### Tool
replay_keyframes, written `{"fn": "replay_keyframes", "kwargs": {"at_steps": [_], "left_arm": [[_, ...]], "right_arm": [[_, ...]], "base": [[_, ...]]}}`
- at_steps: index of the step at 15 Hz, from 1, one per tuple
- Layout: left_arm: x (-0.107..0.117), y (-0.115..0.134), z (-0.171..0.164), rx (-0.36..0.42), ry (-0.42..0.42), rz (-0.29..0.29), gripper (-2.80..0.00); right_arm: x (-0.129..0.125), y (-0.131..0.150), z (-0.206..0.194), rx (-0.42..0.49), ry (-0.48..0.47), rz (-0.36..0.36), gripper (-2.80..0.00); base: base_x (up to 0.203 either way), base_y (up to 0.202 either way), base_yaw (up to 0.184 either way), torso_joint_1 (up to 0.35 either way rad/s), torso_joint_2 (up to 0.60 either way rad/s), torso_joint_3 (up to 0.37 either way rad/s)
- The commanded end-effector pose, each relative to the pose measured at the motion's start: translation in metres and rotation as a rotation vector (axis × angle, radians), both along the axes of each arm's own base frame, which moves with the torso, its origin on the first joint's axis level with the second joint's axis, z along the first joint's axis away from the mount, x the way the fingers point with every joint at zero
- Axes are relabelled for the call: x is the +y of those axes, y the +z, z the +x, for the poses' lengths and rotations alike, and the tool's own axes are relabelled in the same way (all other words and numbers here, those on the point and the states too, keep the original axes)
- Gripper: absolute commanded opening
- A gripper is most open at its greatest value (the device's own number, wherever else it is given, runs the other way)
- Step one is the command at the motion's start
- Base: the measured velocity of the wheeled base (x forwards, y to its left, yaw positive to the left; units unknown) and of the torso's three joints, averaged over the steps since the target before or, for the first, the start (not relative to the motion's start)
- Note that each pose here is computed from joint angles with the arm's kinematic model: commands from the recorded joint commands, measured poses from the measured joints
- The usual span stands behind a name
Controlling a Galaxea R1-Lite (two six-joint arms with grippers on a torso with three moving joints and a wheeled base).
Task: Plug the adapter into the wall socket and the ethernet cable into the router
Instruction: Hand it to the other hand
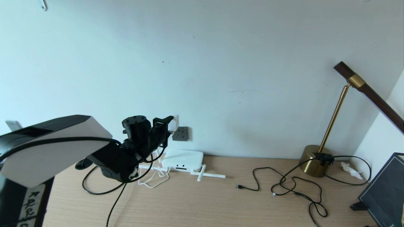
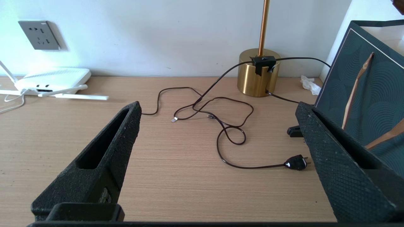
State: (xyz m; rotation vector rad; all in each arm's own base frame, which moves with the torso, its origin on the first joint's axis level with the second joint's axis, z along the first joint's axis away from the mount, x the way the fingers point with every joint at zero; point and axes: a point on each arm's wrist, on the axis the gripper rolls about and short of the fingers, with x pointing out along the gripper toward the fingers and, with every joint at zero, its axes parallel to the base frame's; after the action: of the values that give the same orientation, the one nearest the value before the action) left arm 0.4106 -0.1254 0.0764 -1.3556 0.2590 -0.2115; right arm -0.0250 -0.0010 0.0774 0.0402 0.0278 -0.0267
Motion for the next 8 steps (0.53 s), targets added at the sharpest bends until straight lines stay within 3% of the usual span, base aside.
{"fn": "replay_keyframes", "kwargs": {"at_steps": [1, 5, 8], "left_arm": [[0.0, -0.0003, 0.0003, -0.002, 0.0, -0.008, -2.8], [0.0, -0.0003, 0.0003, -0.002, 0.0, -0.008, -2.8], [0.0, 0.0003, 0.0001, -0.003, 0.0, -0.01, -2.8]], "right_arm": [[0.0, 0.0002, -0.0001, 0.0, 0.0, 0.001, 0.0], [0.0, -0.0001, 0.0, 0.001, 0.0, 0.001, 0.0], [0.0, -0.0001, 0.0, 0.001, 0.0, 0.001, 0.0]], "base": [[0.0, 0.0, 0.0, 0.0, 0.0, 0.0], [0.0, 0.0, 0.0, -0.023, 0.03, 0.025], [0.0, 0.0, 0.0, -0.14, 0.31, 0.168]]}}
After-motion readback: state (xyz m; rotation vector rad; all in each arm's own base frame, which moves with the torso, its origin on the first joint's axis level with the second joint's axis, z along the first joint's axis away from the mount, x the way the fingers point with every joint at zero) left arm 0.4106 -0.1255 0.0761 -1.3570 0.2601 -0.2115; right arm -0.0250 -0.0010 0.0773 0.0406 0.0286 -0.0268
